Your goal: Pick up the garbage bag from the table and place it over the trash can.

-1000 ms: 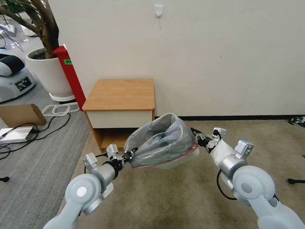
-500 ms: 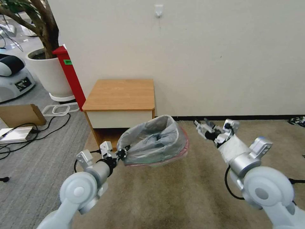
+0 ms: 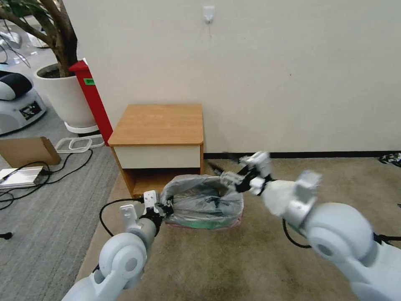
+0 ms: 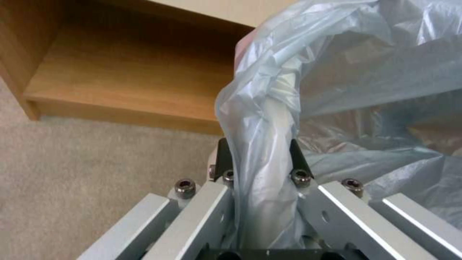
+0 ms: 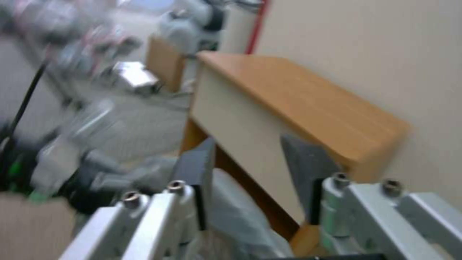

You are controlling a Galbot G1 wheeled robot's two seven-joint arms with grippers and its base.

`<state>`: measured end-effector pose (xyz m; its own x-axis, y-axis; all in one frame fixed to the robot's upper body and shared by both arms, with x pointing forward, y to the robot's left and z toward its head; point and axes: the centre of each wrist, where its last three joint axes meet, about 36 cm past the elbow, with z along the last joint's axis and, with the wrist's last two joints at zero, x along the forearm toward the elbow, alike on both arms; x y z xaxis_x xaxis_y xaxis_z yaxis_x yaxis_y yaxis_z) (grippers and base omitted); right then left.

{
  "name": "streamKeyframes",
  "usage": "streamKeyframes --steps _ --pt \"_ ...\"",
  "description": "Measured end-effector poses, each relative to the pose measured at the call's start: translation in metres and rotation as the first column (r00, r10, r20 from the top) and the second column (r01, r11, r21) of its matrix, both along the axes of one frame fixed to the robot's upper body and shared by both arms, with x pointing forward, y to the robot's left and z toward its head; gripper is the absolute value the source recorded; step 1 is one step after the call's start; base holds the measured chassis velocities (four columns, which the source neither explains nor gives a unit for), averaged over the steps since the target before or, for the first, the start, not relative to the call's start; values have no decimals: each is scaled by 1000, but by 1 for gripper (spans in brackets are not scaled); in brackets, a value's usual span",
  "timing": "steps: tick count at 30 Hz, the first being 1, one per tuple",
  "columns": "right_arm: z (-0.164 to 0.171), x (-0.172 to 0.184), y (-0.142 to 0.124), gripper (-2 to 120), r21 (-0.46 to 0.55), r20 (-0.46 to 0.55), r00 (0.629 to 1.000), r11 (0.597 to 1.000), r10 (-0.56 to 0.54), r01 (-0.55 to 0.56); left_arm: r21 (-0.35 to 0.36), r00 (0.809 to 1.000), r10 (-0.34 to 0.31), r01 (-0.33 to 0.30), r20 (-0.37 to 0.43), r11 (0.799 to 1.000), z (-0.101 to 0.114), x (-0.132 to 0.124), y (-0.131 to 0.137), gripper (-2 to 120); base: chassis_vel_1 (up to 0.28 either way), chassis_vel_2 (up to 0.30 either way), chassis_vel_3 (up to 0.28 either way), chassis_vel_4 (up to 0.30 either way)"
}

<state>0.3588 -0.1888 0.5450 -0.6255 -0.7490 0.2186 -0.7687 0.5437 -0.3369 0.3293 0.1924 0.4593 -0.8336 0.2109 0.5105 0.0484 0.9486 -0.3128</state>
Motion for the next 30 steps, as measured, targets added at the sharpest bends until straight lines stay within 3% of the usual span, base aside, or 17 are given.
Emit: streamKeyframes --steps 3,5,8,10,13,30 --pt "-7 2 18 21 -115 16 996 989 93 -90 24 1000 -8 7 12 1000 1 -1 -1 3 0 0 0 0" --pt "-7 2 19 21 -120 15 995 988 96 -93 26 1000 -8 7 14 1000 2 -2 -1 3 0 0 0 0" --pt "-10 7 40 3 -224 -30 994 968 108 -112 84 998 -31 26 61 996 3 -4 -2 3 0 0 0 0" --pt "-10 9 43 0 -245 -47 994 963 101 -109 97 997 -40 33 73 995 2 -5 -2 3 0 0 0 0" --pt "-14 16 56 0 -303 -90 993 948 71 -95 128 992 -70 57 107 990 4 -7 -2 3 0 0 0 0" --pt "-55 54 72 0 -442 -75 997 896 14 -46 161 974 -136 107 182 981 16 -12 -2 3 0 0 0 0"
